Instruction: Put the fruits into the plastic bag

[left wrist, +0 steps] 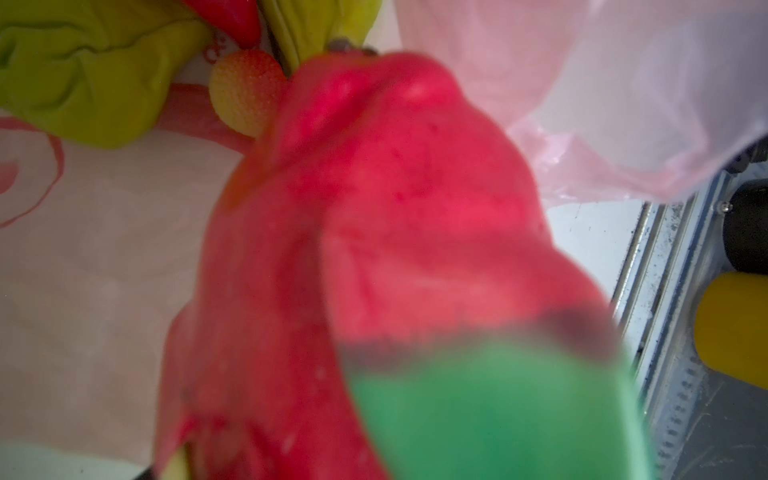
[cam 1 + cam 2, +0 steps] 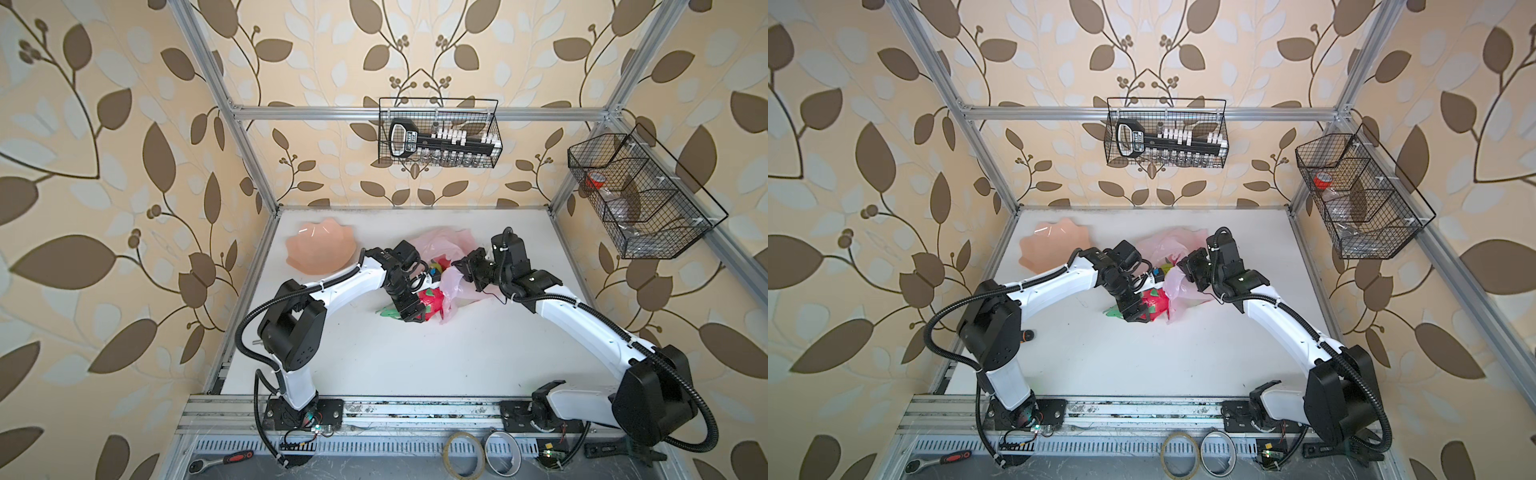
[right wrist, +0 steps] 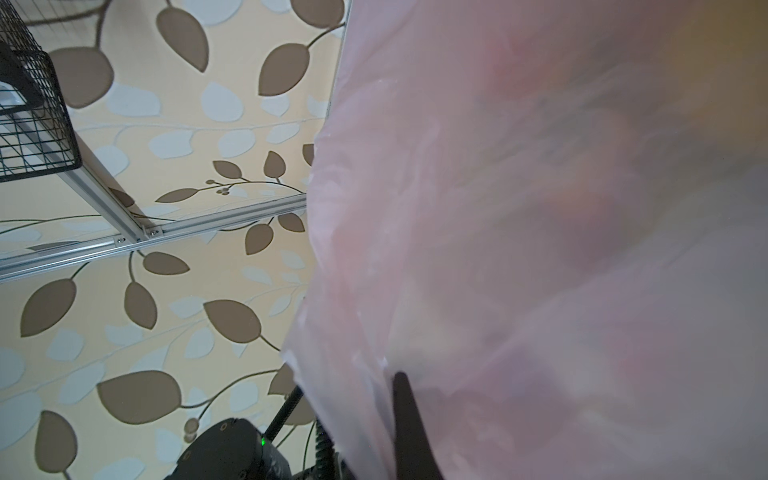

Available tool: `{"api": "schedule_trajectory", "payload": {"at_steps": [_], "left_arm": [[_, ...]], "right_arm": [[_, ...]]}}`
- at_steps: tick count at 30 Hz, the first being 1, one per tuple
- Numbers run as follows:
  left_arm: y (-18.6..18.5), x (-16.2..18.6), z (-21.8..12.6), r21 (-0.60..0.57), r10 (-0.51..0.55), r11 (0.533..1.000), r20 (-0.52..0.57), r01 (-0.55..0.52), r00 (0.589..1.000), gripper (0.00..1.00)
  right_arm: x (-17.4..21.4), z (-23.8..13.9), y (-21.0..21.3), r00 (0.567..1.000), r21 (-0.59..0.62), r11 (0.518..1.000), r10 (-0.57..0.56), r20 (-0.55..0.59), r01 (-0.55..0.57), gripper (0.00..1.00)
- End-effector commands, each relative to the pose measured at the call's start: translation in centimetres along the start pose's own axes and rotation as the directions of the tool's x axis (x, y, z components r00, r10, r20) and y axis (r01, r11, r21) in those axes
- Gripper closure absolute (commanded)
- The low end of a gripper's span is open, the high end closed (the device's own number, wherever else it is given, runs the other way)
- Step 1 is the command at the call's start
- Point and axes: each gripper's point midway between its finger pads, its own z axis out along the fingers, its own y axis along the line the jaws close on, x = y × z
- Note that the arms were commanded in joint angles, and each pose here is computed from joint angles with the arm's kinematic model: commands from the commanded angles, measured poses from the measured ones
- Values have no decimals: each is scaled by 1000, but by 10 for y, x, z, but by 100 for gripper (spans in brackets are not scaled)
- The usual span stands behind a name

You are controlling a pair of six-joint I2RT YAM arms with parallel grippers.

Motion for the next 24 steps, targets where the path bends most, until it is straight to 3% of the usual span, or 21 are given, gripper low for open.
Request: {"api": "schedule_trajectory", "payload": {"at_steps": [1, 15, 24], "left_arm": [[-15, -17, -9, 88, 58, 994, 6, -58, 998, 54], [9, -45, -11, 200, -45, 978, -63, 57, 997, 61], [52, -57, -12, 124, -200, 971, -47, 205, 979, 68]], "right_arm": [[0, -4, 10, 1000, -26, 1000, 16, 10, -16, 100], [10, -9, 12, 1000, -34, 999, 7, 2, -7, 100], [14, -13, 11, 1000, -35, 999, -2, -3, 2, 100]]}}
